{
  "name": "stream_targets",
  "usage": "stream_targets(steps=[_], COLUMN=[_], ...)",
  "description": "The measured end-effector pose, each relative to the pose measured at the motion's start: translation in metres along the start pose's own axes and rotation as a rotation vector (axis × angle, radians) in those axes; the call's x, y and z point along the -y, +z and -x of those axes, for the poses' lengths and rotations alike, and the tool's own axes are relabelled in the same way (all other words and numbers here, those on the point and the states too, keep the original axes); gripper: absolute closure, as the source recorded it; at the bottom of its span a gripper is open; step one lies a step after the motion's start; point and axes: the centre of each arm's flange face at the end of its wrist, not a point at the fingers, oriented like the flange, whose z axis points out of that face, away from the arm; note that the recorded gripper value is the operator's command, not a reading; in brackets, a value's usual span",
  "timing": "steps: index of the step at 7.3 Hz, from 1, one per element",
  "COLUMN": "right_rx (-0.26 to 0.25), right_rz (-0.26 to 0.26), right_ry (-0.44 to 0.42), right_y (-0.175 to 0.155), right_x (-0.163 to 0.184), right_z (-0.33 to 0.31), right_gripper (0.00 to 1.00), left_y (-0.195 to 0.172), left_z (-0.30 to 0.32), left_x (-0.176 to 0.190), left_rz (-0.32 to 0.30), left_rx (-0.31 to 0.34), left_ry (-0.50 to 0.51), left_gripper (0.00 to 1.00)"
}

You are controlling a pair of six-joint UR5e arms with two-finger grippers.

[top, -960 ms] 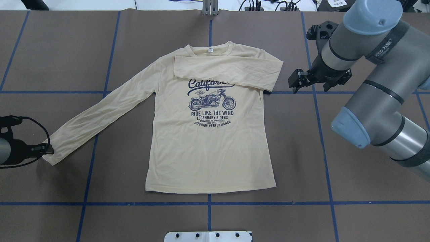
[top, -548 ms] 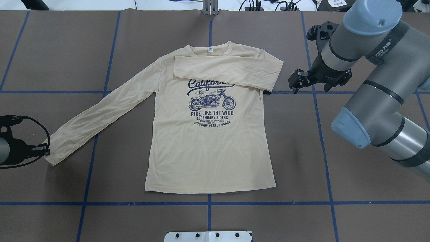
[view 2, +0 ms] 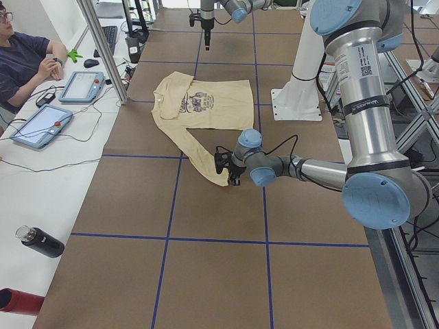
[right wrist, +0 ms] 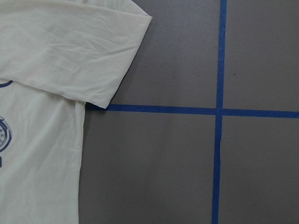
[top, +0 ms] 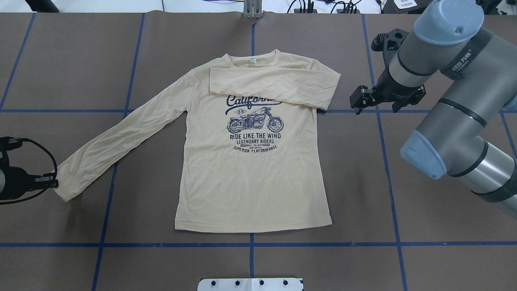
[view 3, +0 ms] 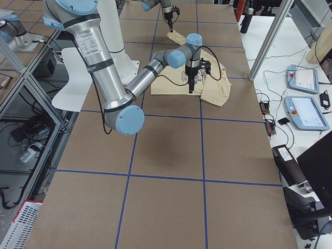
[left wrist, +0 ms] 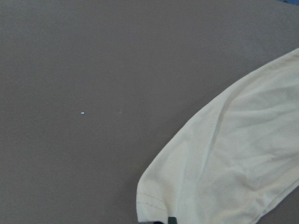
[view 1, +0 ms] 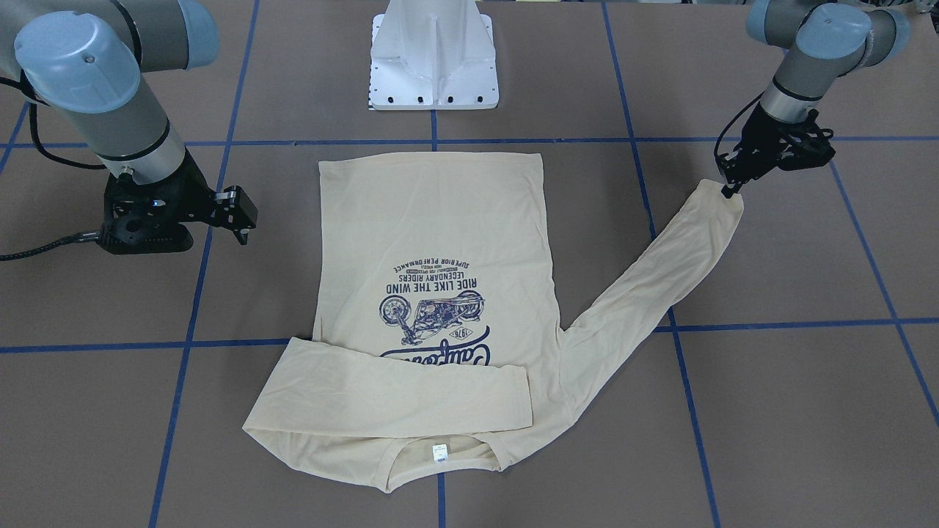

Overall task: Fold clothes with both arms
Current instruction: 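Lower the left gripper onto the cuff of the other sleeve and grasp it, then lift the sleeve with the left gripper and fold it across toward the collar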

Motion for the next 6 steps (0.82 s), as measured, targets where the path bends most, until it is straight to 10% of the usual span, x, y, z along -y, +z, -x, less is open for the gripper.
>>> stream_targets(steps=[6], right_rx=[-0.079], right_rz=[0.055], right_ry=[-0.050], right_y=[0.030], right_x=[-0.029], right_z=[-0.077], right_gripper=[0.00], left_y=[-0.106], left_z=[-0.171], left_x=[0.107], left_rz=[0.026], left_rx=[-0.314], left_ry=[-0.026], left_gripper=[1.00])
